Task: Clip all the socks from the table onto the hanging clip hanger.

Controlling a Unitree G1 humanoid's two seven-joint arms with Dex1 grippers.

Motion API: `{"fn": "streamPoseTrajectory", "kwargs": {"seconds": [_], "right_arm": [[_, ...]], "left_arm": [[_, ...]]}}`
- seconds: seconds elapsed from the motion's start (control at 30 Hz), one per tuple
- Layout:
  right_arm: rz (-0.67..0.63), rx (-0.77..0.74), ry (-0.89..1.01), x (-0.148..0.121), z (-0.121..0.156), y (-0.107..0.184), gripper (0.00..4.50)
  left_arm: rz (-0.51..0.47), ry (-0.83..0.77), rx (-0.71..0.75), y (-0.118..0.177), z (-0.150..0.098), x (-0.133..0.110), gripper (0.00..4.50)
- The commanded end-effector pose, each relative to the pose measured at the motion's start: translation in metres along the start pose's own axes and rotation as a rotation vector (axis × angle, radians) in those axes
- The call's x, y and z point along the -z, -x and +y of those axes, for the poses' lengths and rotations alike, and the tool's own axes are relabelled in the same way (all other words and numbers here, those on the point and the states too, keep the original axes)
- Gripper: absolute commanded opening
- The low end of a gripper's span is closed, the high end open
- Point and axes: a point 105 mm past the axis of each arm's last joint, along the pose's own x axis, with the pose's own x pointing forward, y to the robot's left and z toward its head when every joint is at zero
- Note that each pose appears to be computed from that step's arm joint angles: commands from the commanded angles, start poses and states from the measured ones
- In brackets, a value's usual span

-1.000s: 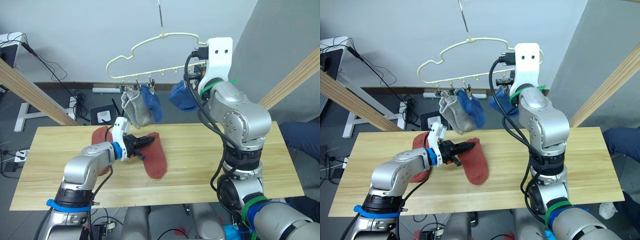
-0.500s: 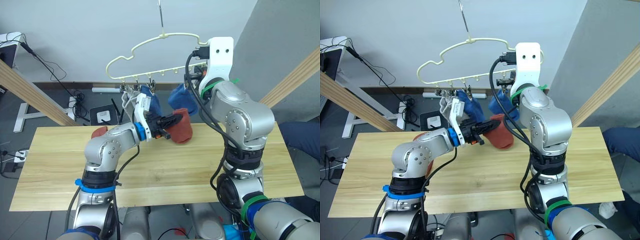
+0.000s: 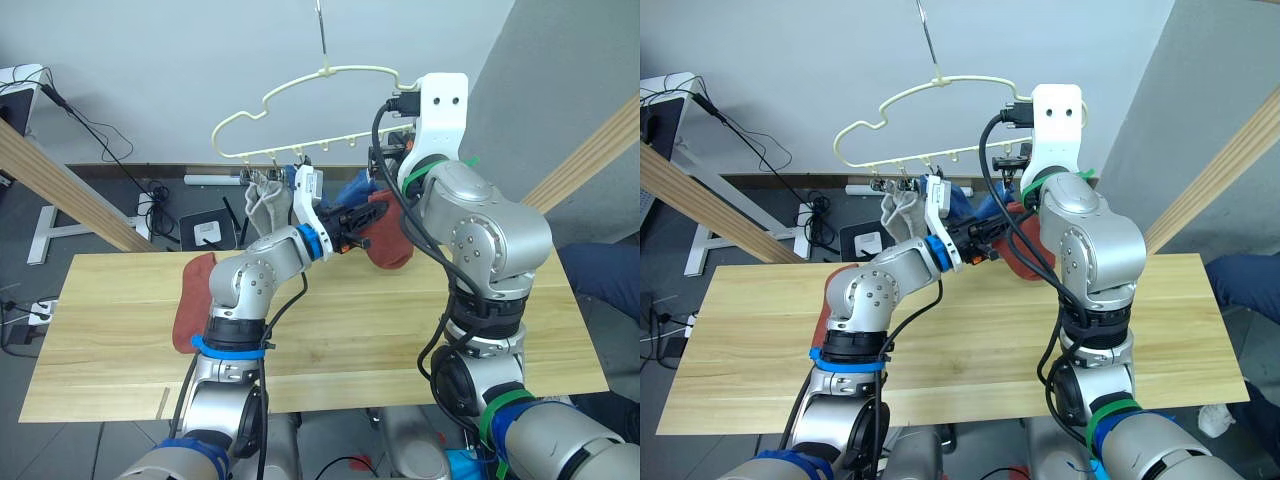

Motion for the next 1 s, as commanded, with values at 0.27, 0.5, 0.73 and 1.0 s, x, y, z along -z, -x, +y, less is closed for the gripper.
{"fn": "streamPoseTrajectory", "kwargs": {"seconds": [0.27, 0.5, 0.73, 1.0], "right_arm": [[-0.044, 0.000, -0.016, -0.013, 0.000, 0.006, 0.00], [-0.042, 0.003, -0.015, -0.013, -0.001, 0.006, 0.00], [-0.040, 0.002, -0.021, -0.012, 0.000, 0.005, 0.00], [-0.032, -0.006, -0.034, -0.011, 0.002, 0.006, 2.04]], "left_arm": [[-0.099, 0.011, 0.015, -0.013, -0.005, -0.017, 0.01], [-0.120, 0.021, 0.028, -0.016, -0.007, -0.022, 0.01], [-0.128, 0.026, 0.038, -0.019, -0.010, -0.024, 0.01], [-0.130, 0.025, 0.042, -0.019, -0.010, -0.026, 0.00]]}}
